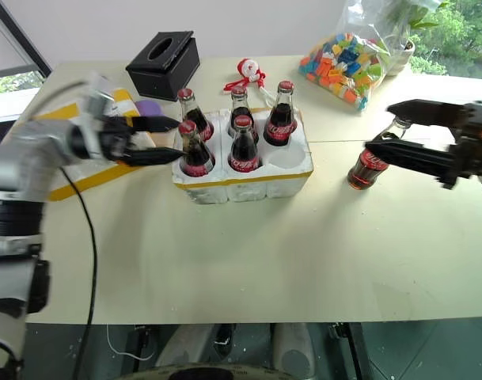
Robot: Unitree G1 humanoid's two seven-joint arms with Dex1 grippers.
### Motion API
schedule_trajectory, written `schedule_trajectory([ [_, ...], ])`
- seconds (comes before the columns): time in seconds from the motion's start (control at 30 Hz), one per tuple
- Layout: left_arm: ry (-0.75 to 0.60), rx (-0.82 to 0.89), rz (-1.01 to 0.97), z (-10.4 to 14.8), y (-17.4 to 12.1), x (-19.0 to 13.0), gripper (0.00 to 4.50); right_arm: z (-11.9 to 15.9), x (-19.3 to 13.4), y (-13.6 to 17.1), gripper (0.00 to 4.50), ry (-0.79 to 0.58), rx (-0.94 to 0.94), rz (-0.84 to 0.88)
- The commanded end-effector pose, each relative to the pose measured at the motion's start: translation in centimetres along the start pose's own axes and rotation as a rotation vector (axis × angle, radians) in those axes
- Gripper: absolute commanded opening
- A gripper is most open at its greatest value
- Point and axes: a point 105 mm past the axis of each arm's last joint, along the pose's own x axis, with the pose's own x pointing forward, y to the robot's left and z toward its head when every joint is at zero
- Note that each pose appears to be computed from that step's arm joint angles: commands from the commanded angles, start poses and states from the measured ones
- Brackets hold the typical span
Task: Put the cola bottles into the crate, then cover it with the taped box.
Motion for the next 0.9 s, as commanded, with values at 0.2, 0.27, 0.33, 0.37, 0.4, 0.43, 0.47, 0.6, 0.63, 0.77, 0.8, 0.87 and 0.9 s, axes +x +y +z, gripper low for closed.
schedule_trajectory([
  [0.2, 0.065, 0.000, -0.166, 0.3, -6.0, -0.8, 4.47, -3.7, -3.8, 1.7, 4.50, 0.011, 0.080, -0.201],
  [0.27, 0.065, -0.005, -0.171, -0.4, -6.4, 0.0, 4.47, -5.5, -3.5, 1.7, 4.50, 0.012, 0.117, -0.258],
  [0.33, 0.059, -0.002, -0.170, -0.9, -6.5, 0.8, 4.47, -7.0, -2.8, 1.3, 4.50, 0.000, 0.149, -0.334],
  [0.37, 0.055, 0.000, -0.169, -1.0, -6.6, 1.0, 4.47, -7.5, -2.6, 1.1, 4.50, -0.006, 0.155, -0.363],
  [0.4, 0.047, -0.001, -0.174, -1.1, -6.8, 1.4, 4.47, -8.3, -2.0, 0.7, 4.50, -0.011, 0.149, -0.413],
  [0.43, 0.042, -0.003, -0.178, -1.2, -6.9, 1.6, 4.47, -8.8, -1.6, 0.5, 4.50, -0.015, 0.142, -0.447],
  [0.47, 0.039, -0.002, -0.180, -1.3, -7.0, 1.8, 4.47, -9.4, -1.1, 0.2, 4.50, -0.031, 0.166, -0.474],
  [0.6, 0.026, 0.001, -0.178, -1.7, -7.4, 2.6, 4.47, -11.4, 1.7, -0.9, 4.50, -0.073, 0.208, -0.550],
  [0.63, 0.020, -0.001, -0.178, -1.7, -7.4, 2.7, 4.47, -11.8, 2.2, -1.2, 4.50, -0.078, 0.215, -0.560],
  [0.77, 0.015, -0.002, -0.168, -1.8, -7.4, 2.9, 4.47, -12.4, 3.6, -2.7, 4.50, -0.102, 0.234, -0.582],
  [0.8, 0.014, -0.002, -0.166, -1.8, -7.5, 2.9, 4.47, -12.5, 3.9, -3.0, 4.50, -0.103, 0.236, -0.583],
  [0.87, 0.011, -0.001, -0.162, -1.8, -7.5, 3.0, 4.47, -12.7, 4.3, -3.9, 4.50, -0.105, 0.240, -0.595],
  [0.9, 0.009, -0.001, -0.159, -1.8, -7.5, 3.0, 4.47, -12.8, 4.5, -4.4, 4.50, -0.107, 0.243, -0.603],
])
